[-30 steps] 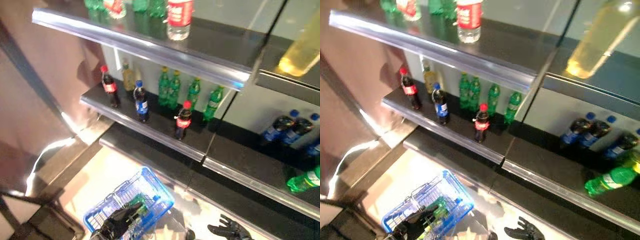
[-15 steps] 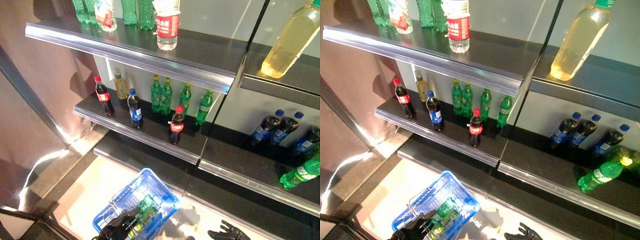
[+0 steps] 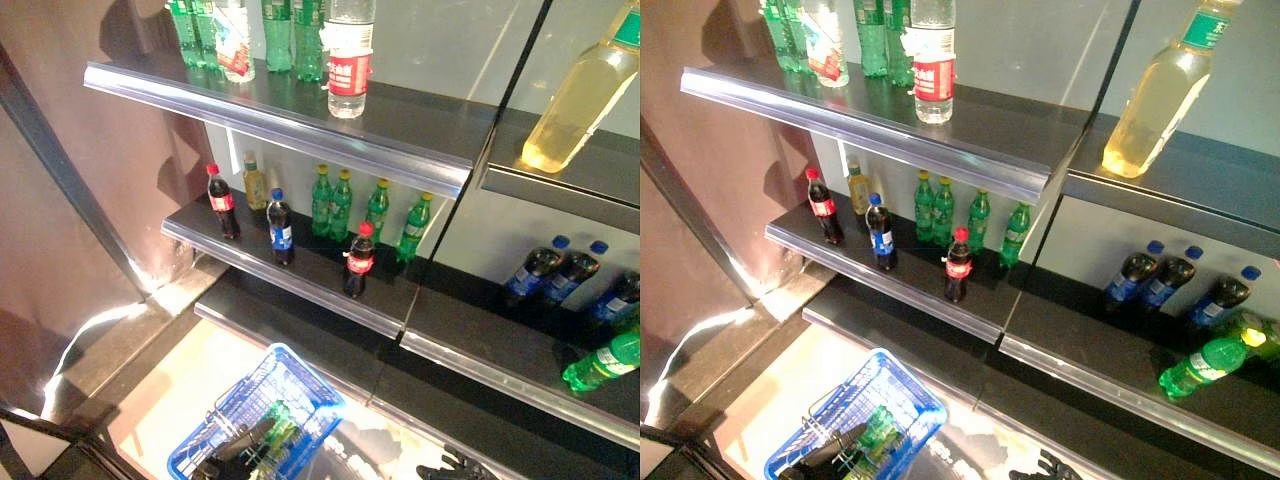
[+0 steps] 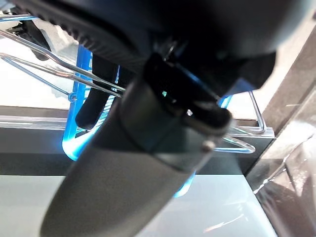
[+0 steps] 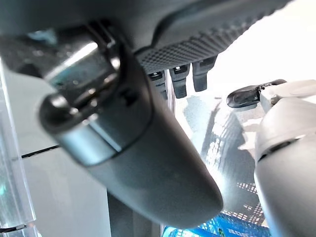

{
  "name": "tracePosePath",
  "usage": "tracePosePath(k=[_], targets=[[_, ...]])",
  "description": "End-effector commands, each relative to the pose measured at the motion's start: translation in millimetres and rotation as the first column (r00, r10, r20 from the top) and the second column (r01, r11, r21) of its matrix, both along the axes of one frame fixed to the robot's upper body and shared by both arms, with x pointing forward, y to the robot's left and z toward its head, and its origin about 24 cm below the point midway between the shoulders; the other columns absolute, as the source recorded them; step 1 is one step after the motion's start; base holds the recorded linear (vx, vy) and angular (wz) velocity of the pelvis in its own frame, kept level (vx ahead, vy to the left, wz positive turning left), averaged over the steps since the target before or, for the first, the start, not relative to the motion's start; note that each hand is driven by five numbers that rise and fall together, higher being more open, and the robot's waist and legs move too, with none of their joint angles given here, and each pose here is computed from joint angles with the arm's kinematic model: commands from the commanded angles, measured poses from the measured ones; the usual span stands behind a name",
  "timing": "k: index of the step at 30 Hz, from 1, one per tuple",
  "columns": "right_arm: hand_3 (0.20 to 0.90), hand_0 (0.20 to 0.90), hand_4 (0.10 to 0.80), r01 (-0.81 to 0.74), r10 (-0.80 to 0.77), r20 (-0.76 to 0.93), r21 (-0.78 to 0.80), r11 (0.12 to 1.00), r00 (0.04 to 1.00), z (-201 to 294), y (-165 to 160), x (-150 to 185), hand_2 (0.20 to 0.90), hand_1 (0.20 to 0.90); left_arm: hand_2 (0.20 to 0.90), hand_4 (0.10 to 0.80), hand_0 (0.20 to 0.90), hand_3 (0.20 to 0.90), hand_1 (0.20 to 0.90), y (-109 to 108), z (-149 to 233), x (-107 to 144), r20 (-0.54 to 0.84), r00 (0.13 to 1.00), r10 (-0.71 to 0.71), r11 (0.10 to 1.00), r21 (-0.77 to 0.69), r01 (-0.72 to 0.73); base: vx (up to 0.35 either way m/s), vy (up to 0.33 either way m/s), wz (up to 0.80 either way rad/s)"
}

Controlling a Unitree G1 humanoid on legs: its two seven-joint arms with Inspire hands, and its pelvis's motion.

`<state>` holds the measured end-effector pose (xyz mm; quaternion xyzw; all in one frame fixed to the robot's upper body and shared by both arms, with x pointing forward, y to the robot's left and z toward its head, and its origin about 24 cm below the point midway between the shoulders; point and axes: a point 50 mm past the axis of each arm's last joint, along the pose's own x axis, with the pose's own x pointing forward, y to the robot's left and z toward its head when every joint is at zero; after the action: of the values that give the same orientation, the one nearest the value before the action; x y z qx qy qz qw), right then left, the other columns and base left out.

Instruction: Pick up the drink and place into the basket.

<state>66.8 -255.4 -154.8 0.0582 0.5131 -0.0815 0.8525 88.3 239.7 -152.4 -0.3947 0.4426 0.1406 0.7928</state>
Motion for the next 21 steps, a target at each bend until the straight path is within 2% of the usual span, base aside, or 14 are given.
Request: tracePosePath(k=[1,6,9,11,15,18,21], targets=[[0.9,0.9,0.8,-0.022,0.025,0.055,-0.062,0.998,0.998,9,-18,18,0.9,0.9,0.3,0.1,0.3,0.2,0.3,4,18,40,0.258,0.966,0.031,0.996,-0.086,-0.009,0.018,-0.032,0.07],[0.9,0.9,0.8,-0.047,0.05,0.105,-0.037,0.998,0.993,11,-8,36,0.9,0.9,0.3,0.1,0.3,0.2,0.3,4,29,66,0.327,0.945,0.013,0.998,-0.062,0.007,-0.127,-0.137,0.14],[0.9,0.9,0.8,-0.037,0.048,0.149,-0.076,0.996,0.988,18,-13,57,0.9,0.9,0.3,0.1,0.3,0.2,0.3,-13,35,84,0.389,0.921,0.005,0.993,-0.112,0.042,-0.268,0.008,0.43],[0.9,0.9,0.8,0.02,-0.005,0.168,-0.088,0.996,0.986,21,-18,59,0.9,0.9,0.3,0.1,0.3,0.2,0.3,-21,34,84,0.389,0.919,-0.054,0.987,-0.116,0.107,-0.149,0.078,0.86],[0.9,0.9,0.8,0.037,-0.016,0.172,-0.119,0.992,0.985,25,-31,57,0.9,0.9,0.3,0.1,0.3,0.2,0.3,-31,32,82,0.375,0.926,-0.048,0.983,-0.148,0.111,-0.077,0.2,0.62],[0.9,0.9,0.8,0.085,-0.066,0.165,-0.111,0.99,0.984,24,-39,45,0.9,0.9,0.3,0.1,0.3,0.2,0.3,-28,30,81,0.343,0.937,-0.073,0.984,-0.127,0.123,0.038,0.14,0.59],[0.9,0.9,0.8,0.047,-0.034,0.14,-0.093,0.994,0.99,20,-34,36,0.9,0.9,0.3,0.1,0.3,0.2,0.3,-16,29,76,0.326,0.945,-0.037,0.99,-0.115,0.078,0.031,0.084,0.15]])
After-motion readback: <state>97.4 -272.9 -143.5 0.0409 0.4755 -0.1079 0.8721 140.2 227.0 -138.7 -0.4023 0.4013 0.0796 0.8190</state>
